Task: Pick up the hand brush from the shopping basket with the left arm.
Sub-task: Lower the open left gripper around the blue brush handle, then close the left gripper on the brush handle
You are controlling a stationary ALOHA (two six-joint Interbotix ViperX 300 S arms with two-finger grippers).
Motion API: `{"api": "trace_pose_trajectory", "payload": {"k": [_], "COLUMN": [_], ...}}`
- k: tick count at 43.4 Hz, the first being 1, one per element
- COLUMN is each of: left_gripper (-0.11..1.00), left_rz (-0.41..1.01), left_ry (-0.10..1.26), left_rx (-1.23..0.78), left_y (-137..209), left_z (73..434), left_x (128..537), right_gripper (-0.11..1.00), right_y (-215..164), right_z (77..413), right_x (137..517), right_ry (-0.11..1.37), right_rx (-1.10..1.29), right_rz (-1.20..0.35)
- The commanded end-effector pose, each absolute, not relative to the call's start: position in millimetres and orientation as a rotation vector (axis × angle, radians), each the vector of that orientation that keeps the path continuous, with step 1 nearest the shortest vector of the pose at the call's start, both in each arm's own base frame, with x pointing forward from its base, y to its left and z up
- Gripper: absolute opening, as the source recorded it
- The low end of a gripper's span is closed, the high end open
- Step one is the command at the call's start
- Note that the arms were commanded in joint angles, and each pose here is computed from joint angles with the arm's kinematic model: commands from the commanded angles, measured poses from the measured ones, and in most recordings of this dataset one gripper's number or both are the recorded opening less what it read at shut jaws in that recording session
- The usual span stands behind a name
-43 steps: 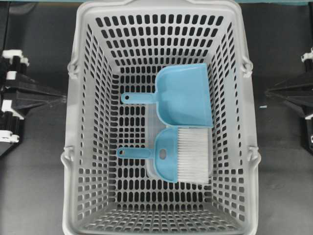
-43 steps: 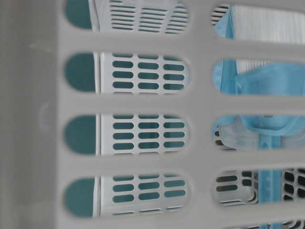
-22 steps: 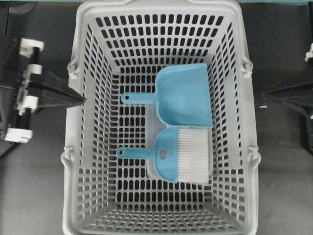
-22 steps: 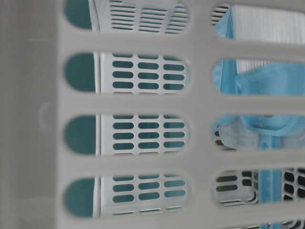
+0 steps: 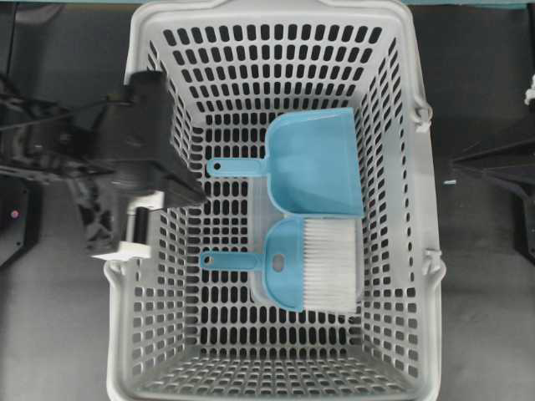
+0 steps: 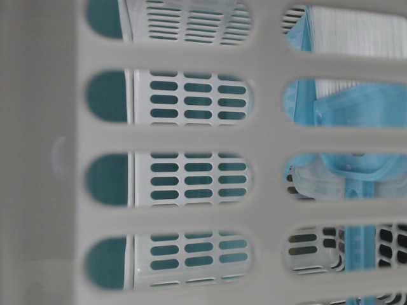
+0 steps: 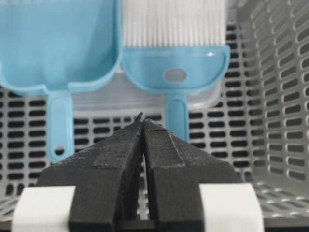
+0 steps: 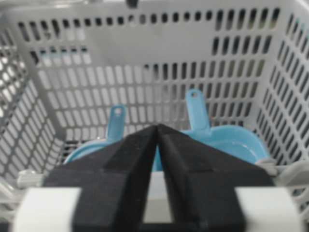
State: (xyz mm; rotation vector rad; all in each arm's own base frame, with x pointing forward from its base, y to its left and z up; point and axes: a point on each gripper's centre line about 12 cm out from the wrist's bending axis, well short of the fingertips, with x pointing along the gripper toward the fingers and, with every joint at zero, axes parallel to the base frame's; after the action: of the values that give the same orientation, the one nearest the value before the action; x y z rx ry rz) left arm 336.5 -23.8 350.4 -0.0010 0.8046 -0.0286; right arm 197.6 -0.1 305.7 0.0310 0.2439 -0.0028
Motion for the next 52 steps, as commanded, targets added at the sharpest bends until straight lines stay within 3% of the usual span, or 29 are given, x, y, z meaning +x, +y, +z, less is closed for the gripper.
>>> {"api": "trace_pose_trajectory", "payload": {"k": [1, 4, 10, 14, 17, 37, 52], "left_gripper": [0.03, 0.18, 0.58, 0.81, 0.9, 0.9, 0.9], "left_rz": [-0.026, -0.021, -0.009, 0.001, 0.005, -0.014, -0.012], "left_ry": [0.82, 0.857, 0.956, 1.014, 1.048, 1.171, 1.25], "left_rx": [-0.001, -0.009, -0.031, -0.043, -0.05, -0.02, -0.016], "left_y": [-25, -27, -32, -35, -38, -55, -63], "left_z": [358, 353, 332, 318, 305, 231, 191], "left_x": [346, 350, 365, 372, 378, 407, 405], "right_gripper": [0.18, 0.32, 0.65, 0.71, 0.71, 0.7, 0.7], "right_y": [0, 0, 0, -1, 0, -2, -2], "right_z": [316, 315, 314, 314, 313, 306, 305], "right_x": [199, 199, 199, 199, 199, 197, 194], "right_ry": [0.219, 0.222, 0.225, 0.222, 0.222, 0.19, 0.182], "right_rx": [0.033, 0.033, 0.033, 0.034, 0.037, 0.038, 0.039], "right_rz": [-0.004, -0.004, -0.004, -0.006, -0.004, -0.011, -0.011]}}
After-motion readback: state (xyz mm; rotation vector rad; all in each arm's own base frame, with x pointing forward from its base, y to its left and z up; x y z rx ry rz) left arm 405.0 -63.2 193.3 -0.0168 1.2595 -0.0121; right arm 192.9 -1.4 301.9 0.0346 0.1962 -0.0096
